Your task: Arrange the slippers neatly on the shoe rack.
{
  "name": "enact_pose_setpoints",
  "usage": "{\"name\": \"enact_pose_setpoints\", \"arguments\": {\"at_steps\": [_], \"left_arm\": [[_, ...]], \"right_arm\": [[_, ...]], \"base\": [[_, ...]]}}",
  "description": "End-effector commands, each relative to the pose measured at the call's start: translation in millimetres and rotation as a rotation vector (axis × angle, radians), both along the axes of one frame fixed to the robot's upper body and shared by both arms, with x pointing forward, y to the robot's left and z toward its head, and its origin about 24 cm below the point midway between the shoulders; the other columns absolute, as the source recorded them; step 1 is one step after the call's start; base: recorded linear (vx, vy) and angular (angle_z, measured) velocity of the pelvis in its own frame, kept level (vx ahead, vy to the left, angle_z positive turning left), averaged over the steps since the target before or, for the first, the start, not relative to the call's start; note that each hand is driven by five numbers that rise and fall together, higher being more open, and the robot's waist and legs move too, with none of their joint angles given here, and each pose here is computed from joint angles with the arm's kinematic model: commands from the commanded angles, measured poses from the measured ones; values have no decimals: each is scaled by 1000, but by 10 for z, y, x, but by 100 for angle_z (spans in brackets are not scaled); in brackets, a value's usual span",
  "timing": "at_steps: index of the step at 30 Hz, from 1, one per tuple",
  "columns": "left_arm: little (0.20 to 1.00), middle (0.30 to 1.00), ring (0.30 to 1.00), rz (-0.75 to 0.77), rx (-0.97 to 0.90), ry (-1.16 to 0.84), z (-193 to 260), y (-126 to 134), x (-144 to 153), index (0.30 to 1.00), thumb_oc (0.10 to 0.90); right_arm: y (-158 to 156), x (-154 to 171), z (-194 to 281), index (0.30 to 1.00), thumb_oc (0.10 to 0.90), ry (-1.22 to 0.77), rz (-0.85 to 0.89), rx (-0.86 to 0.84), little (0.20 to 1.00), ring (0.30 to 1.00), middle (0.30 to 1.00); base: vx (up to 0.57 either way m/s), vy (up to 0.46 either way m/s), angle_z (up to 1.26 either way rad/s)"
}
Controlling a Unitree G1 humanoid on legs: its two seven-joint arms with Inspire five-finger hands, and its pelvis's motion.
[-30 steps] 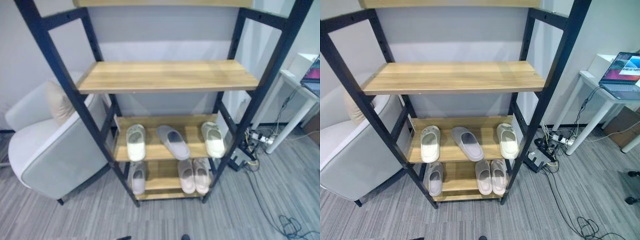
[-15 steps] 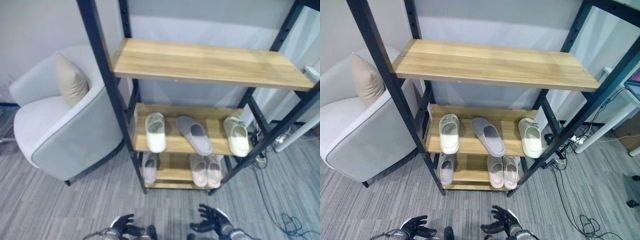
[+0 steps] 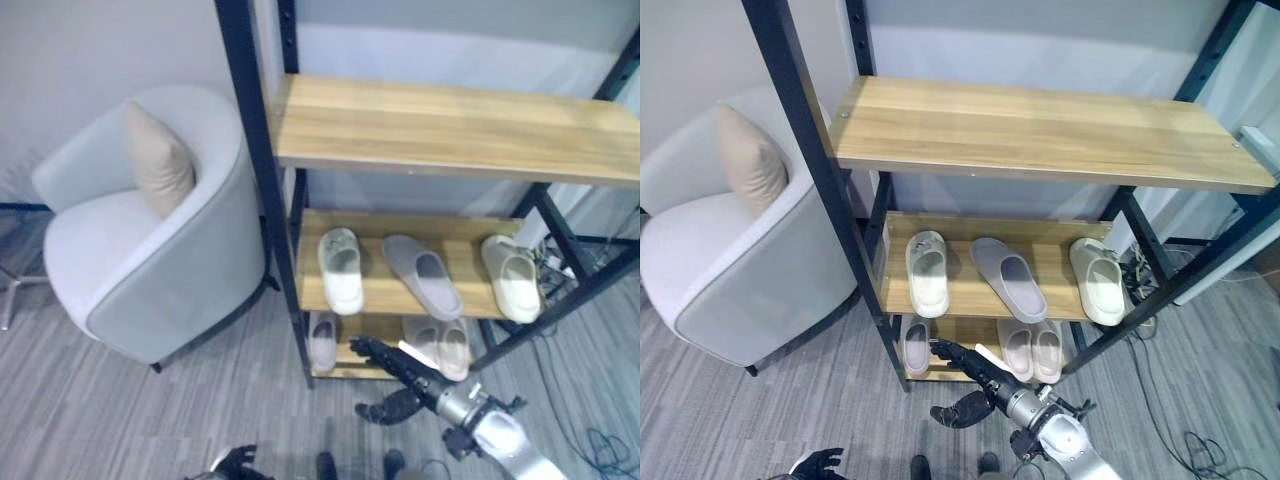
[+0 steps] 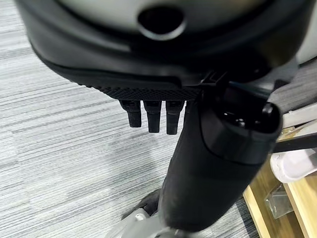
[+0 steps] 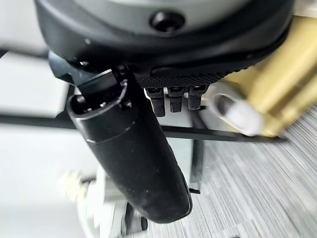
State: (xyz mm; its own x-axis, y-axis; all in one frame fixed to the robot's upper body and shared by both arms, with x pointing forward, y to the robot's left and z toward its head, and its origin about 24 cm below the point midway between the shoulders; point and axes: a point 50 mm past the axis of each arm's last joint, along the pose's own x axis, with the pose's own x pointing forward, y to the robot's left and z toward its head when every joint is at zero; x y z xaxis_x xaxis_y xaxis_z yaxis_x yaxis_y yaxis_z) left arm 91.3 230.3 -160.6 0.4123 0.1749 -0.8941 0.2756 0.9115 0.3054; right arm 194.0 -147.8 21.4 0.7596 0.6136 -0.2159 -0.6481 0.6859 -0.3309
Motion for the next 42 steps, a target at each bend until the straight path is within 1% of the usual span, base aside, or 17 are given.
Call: {"name": "enact_pose_setpoints", "arguments": {"at_steps": [1, 2, 3, 5, 7, 12, 13, 14, 16, 20, 22, 29, 30, 35, 40, 41, 42], "left_arm": [[900, 900, 900, -140, -42, -22, -18, -300, 168, 900, 800], [900, 900, 900, -174, -45, -15, -27, -339, 145, 900, 800], [900, 900, 900, -234, -55, 7, -53, -417, 71, 900, 800], [900, 900, 900, -236, -55, 7, -53, -421, 70, 900, 800], [900, 900, 900, -242, -55, 44, -80, -403, -55, 900, 800], [900, 900, 900, -180, -35, 85, -92, -262, -194, 900, 800], [900, 900, 900, -180, -35, 85, -91, -261, -191, 900, 800], [900, 900, 900, -159, -24, 93, -89, -210, -215, 900, 800], [900, 900, 900, -117, -14, 80, -74, -143, -195, 900, 800], [900, 900, 900, -86, -14, 49, -55, -125, -122, 900, 800], [900, 900, 900, -115, -20, 19, -41, -175, -25, 900, 800], [900, 900, 900, -160, -54, -118, 51, -351, 346, 900, 800], [900, 900, 900, -168, -56, -133, 64, -382, 395, 900, 800], [900, 900, 900, -179, -63, -155, 80, -417, 441, 900, 800], [900, 900, 900, -173, -55, -169, 94, -398, 465, 900, 800], [900, 900, 900, -175, -52, -165, 88, -404, 454, 900, 800], [900, 900, 900, -177, -53, -158, 79, -413, 438, 900, 800]], "right_arm": [[-3, 427, 733, 900, 800, -485, -29, -78, 900, 900, 900], [-52, 453, 846, 900, 800, -569, -35, -139, 900, 900, 900], [-191, 506, 1004, 900, 800, -674, -111, -179, 900, 900, 900], [-197, 503, 1003, 900, 800, -674, -113, -180, 900, 900, 900], [-400, 597, 1252, 900, 800, -817, -245, -236, 900, 900, 900], [-780, 699, 1345, 900, 800, -877, -458, -321, 900, 900, 900], [-779, 702, 1345, 900, 800, -878, -458, -321, 900, 900, 900], [-896, 755, 1351, 900, 800, -878, -523, -341, 900, 900, 900], [-998, 819, 1414, 900, 800, -896, -573, -371, 900, 900, 900], [-1036, 886, 1505, 900, 800, -937, -606, -387, 900, 900, 900], [-1049, 962, 1632, 900, 800, -981, -643, -367, 900, 900, 900], [-1101, 1143, 1798, 900, 800, -1042, -739, -378, 900, 900, 900], [-1099, 1174, 1829, 900, 800, -1046, -755, -354, 900, 900, 900], [-1188, 1154, 1780, 900, 800, -1028, -796, -352, 900, 900, 900], [-1132, 1183, 1779, 900, 800, -1021, -827, -236, 900, 900, 900], [-1116, 1195, 1785, 846, 764, -1019, -839, -194, 846, 846, 846], [-1097, 1206, 1792, 479, 519, -1018, -848, -157, 479, 479, 479]], "base": [[38, -100, 25], [92, -91, 32], [86, -29, 23], [56, -12, 19], [108, -28, 14], [51, -10, 7], [37, 2, 10], [37, 3, 7], [38, 5, 8], [-18, 0, 5], [-26, 0, 1], [-24, -2, 0], [-26, -1, 4], [6, 5, 8], [11, -5, 4], [3, 2, 12], [-7, 6, 9]]}}
